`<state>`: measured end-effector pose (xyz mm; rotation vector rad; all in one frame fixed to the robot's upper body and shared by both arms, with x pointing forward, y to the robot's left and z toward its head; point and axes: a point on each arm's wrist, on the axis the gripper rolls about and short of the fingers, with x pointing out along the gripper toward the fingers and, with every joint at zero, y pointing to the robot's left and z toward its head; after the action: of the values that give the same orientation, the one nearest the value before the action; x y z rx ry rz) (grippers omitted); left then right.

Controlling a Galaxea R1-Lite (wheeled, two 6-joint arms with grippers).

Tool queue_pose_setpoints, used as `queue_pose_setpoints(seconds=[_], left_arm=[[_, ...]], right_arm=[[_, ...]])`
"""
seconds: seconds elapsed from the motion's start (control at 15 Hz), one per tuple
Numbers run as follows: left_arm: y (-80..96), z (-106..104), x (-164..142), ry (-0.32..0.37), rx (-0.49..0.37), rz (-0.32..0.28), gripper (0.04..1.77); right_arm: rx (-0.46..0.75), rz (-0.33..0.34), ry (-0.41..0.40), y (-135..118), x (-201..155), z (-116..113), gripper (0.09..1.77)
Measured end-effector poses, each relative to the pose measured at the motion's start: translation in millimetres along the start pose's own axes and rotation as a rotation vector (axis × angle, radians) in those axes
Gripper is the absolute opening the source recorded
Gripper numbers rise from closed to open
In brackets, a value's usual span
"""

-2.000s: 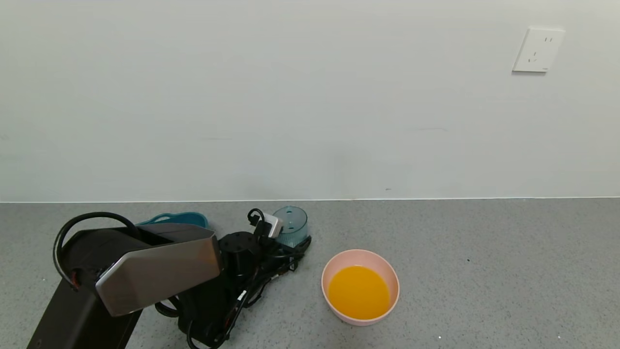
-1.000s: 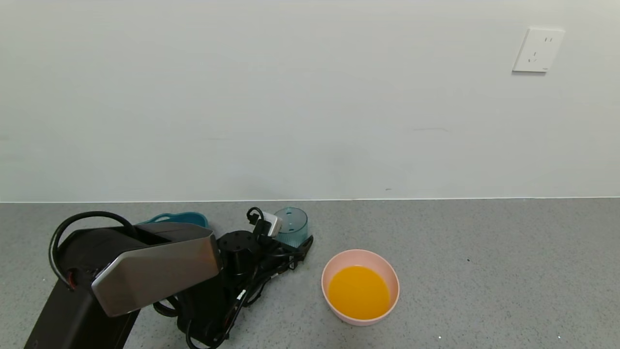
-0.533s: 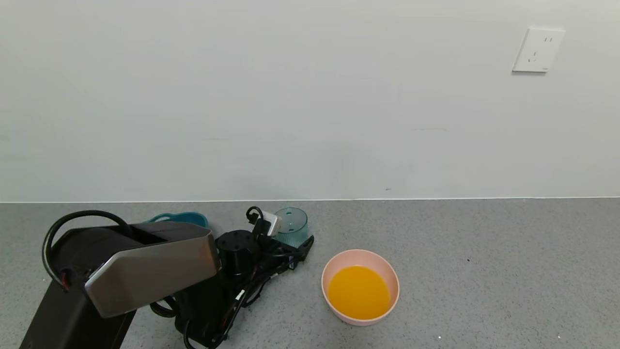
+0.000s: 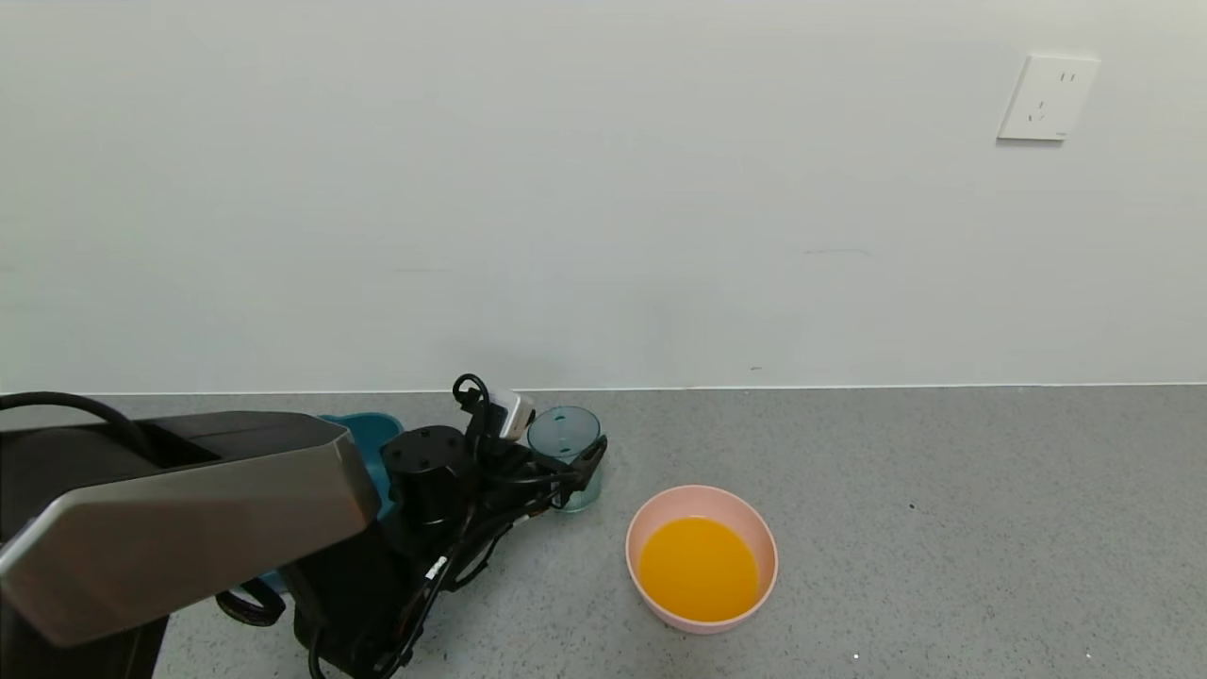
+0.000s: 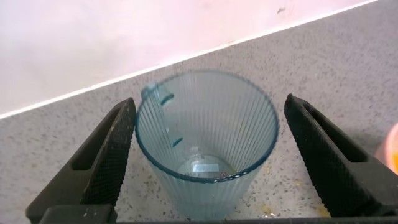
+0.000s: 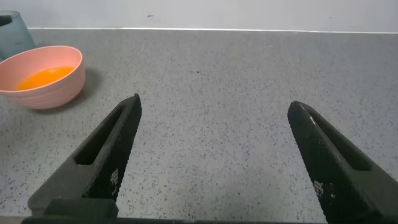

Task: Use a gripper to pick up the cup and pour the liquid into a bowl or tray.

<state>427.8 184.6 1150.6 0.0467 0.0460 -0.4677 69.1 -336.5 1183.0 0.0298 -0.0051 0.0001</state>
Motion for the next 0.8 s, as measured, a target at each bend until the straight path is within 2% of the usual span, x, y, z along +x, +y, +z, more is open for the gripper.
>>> queue_pose_setpoints(seconds=[0.53, 0.8], left_arm=[[3.8, 87, -43, -0.035, 0.051, 0.038, 1.71], [9.8, 131, -87, 0.039, 0.079, 0.126, 1.71]], right_arm=[[0.0, 0.0, 0.0, 0, 0, 0, 1.71], [0.0, 0.0, 0.0, 0, 0, 0, 1.71]])
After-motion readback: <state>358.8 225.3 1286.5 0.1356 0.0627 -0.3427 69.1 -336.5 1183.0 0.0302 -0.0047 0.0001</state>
